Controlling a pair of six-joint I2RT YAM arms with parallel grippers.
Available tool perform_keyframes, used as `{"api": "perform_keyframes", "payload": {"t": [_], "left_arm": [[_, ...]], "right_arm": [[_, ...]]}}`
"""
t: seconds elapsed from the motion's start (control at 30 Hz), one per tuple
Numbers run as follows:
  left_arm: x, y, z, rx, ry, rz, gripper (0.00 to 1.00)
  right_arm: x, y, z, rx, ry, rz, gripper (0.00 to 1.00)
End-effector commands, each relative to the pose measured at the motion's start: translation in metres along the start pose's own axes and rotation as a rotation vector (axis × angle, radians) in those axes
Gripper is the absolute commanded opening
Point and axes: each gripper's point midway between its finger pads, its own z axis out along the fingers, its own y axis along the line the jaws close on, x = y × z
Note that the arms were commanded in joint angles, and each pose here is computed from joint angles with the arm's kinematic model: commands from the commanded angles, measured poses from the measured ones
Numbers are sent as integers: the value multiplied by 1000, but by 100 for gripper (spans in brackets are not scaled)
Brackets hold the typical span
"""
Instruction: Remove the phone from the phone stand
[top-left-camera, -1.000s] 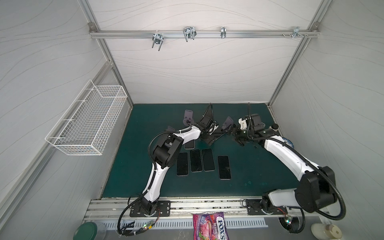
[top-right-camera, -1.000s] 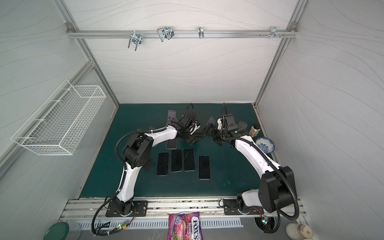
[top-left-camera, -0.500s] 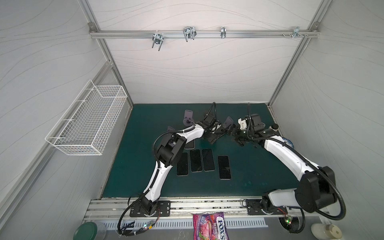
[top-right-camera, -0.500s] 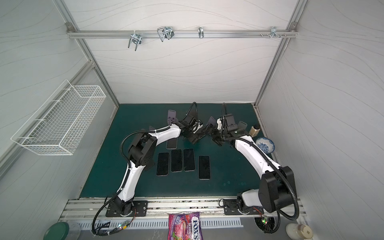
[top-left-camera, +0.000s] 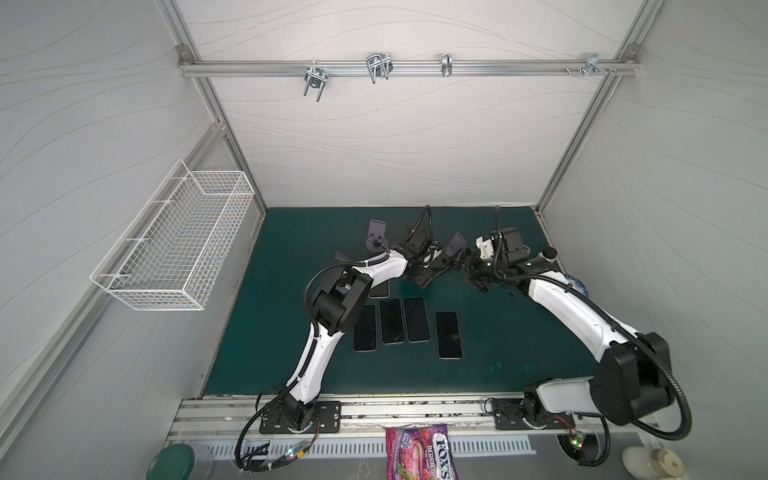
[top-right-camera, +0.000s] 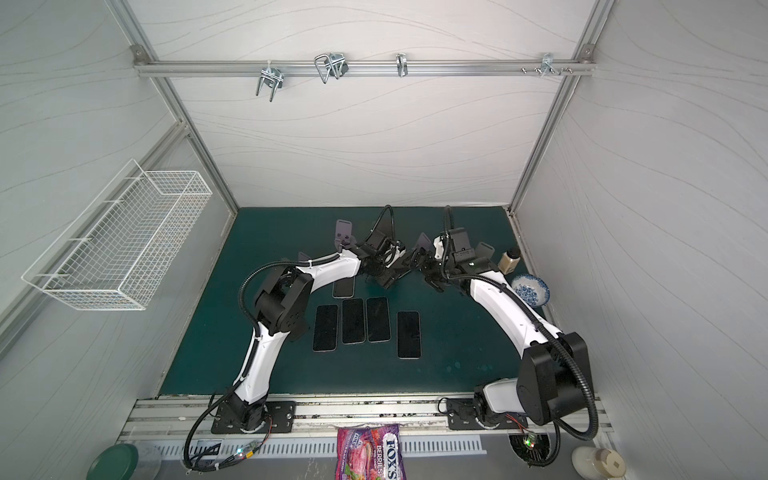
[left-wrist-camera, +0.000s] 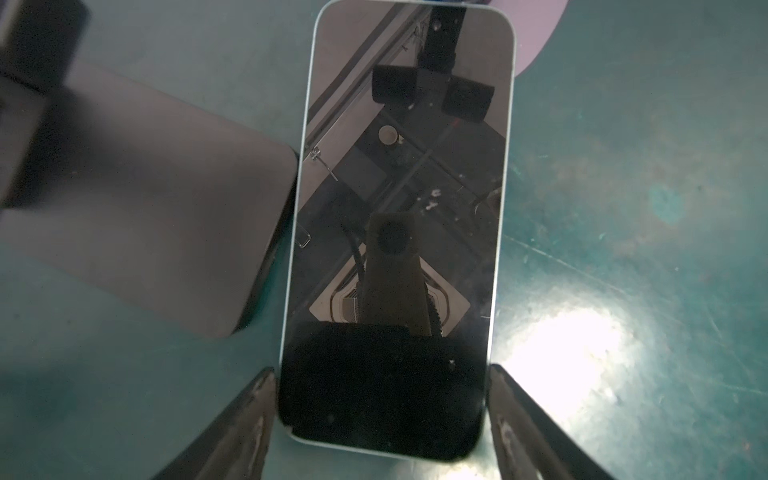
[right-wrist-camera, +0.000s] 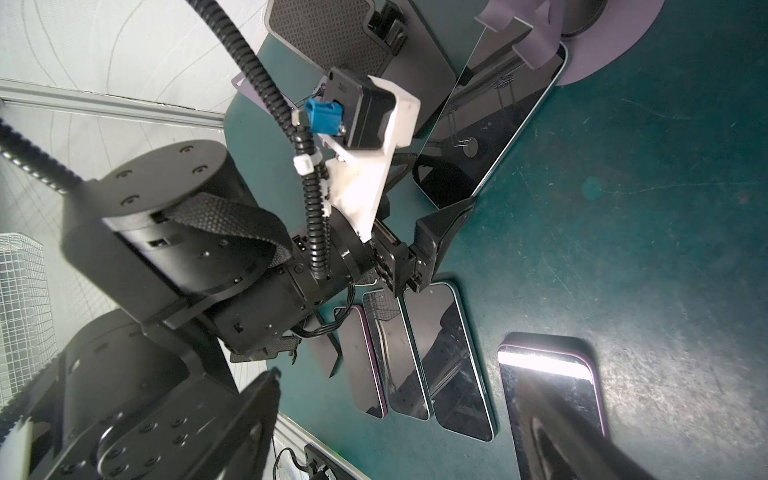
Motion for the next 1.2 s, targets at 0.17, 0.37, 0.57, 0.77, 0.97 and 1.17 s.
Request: {"api": "perform_keyframes", "payload": {"t": [0.17, 0.37, 0.57, 0.77, 0.97, 1.17], "left_arm": [[44, -9, -2, 16, 124, -9, 76], [57, -9, -9, 4, 144, -25, 75], [80, -9, -14, -4, 163, -46, 76], [77, -5, -19, -13, 140, -75, 78], [33, 4, -52, -31, -17, -88, 84], [-13, 12, -112, -61, -194, -89, 87]], "right_arm": [[4, 4, -5, -10, -1, -2, 90], [6, 6, -7, -11, -3, -7, 90], [7, 10, -8, -16, -8, -13, 89], [11, 14, -5, -16, 1, -23, 90], [10, 18, -13, -8, -17, -38, 91], [3, 24, -26, 0, -59, -69, 95]]}}
